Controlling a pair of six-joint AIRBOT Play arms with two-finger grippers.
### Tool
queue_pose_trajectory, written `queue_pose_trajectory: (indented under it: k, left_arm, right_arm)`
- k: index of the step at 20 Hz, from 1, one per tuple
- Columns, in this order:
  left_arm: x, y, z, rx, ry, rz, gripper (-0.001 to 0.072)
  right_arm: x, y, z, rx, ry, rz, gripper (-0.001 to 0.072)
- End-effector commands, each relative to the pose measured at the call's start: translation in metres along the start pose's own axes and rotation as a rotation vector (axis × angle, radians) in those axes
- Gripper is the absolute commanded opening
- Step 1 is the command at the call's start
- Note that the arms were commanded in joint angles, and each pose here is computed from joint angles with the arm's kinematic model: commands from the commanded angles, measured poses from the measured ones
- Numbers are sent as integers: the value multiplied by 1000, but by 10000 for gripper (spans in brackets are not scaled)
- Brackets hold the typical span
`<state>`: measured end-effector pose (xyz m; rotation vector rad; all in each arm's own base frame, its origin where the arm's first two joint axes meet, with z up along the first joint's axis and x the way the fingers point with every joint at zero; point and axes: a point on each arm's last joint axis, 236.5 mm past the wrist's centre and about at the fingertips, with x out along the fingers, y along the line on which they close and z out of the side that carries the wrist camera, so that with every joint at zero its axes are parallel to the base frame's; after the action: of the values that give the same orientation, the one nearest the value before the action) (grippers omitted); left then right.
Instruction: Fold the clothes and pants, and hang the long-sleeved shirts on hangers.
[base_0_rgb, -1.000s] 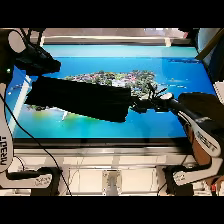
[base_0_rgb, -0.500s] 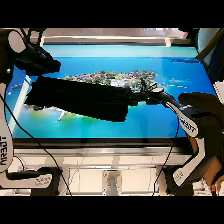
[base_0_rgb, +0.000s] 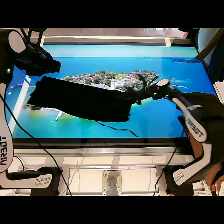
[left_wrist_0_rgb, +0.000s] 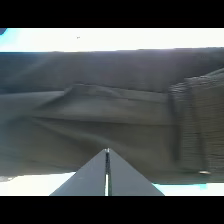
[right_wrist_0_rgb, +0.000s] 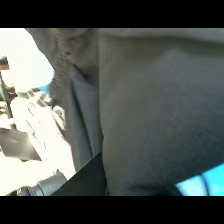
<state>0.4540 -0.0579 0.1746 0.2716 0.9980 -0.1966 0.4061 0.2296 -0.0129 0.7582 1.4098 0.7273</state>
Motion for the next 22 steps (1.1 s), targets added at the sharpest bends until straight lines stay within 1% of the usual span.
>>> queue_pose_trajectory:
  k: [1,2,5,6,8,10,14,19,22]
  left_arm:
    - [-1,-34,1,-11,0,-133,8]
    - [1,-52,3,-9,-1,-200,8]
    - [26,-137,-11,117,65,-452,8]
    - [42,-162,-23,143,119,-499,8]
    - [77,-205,-51,199,239,-549,8]
    - [106,-242,-67,249,301,-577,8]
    - [142,-298,-74,300,277,-598,8]
    - [170,-315,-77,259,270,-592,8]
    - [174,-323,-82,234,292,-626,8]
  right_arm:
    - [-78,-10,-32,8,32,-190,22]
    - [-100,-6,-35,15,-2,-218,22]
    - [-152,30,-29,-21,-191,-215,21]
    - [-161,40,-27,-19,-242,-212,21]
    - [-162,53,-26,0,-274,-190,21]
    - [-154,66,-23,-15,-282,-160,21]
    - [-145,89,-4,8,-371,-98,21]
    - [-133,109,7,-1,-426,-67,20]
    - [-115,123,4,-9,-417,-51,20]
